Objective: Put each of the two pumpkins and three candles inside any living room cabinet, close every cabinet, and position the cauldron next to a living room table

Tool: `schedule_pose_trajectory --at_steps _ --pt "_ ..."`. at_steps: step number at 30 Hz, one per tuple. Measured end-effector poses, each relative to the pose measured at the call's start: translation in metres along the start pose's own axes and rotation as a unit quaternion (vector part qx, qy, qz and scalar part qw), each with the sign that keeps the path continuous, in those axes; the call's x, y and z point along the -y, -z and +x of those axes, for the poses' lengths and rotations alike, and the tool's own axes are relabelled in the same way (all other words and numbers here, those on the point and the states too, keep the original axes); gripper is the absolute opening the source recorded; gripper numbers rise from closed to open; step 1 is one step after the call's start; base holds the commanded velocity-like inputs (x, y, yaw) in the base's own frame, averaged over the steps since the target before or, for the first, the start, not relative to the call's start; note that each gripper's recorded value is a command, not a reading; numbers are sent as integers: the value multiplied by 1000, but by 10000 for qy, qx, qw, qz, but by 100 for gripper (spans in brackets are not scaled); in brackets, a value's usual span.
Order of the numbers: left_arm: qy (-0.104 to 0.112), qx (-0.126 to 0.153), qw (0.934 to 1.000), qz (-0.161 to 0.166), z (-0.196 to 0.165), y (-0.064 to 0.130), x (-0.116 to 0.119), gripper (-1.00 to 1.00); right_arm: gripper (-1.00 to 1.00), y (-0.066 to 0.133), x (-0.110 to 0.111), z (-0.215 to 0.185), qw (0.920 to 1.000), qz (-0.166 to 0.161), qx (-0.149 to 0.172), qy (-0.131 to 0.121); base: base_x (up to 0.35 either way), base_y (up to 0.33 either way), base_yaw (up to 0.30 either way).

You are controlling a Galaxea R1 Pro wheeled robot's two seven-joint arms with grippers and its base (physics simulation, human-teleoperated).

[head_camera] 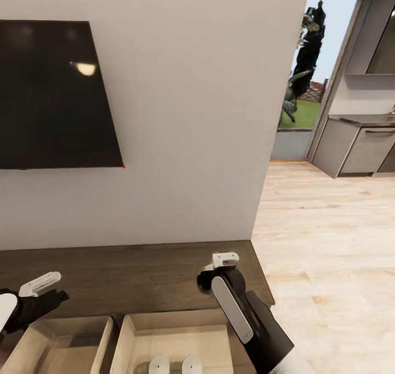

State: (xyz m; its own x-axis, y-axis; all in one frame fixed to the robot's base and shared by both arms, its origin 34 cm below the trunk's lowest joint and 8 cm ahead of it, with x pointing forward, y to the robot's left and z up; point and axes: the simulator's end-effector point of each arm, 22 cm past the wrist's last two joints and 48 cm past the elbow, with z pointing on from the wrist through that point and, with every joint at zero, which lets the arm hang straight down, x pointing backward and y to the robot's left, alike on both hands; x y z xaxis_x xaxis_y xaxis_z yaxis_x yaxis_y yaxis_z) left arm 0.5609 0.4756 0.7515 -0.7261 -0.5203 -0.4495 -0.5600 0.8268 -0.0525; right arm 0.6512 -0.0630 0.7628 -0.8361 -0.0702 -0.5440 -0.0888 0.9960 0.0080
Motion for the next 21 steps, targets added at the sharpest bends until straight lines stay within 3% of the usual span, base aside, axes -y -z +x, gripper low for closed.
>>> schedule_pose_trajectory --at_steps 6,9,13,21 --pt "298 -211 9978 560 12 -7 21 100 -100 -26 29 39 9971 197 -731 -59 0 0 0" --pt "318 -224 9974 600 15 -11 22 100 -100 -41 35 63 9938 298 -1068 -4 0 0 0" --pt "327 -232 9973 614 19 -17 23 100 -100 -52 39 76 9916 358 -1238 49 0 0 0" --pt "322 -246 9972 622 28 -30 22 100 -100 -85 57 123 9796 648 -1888 237 0 0 0"
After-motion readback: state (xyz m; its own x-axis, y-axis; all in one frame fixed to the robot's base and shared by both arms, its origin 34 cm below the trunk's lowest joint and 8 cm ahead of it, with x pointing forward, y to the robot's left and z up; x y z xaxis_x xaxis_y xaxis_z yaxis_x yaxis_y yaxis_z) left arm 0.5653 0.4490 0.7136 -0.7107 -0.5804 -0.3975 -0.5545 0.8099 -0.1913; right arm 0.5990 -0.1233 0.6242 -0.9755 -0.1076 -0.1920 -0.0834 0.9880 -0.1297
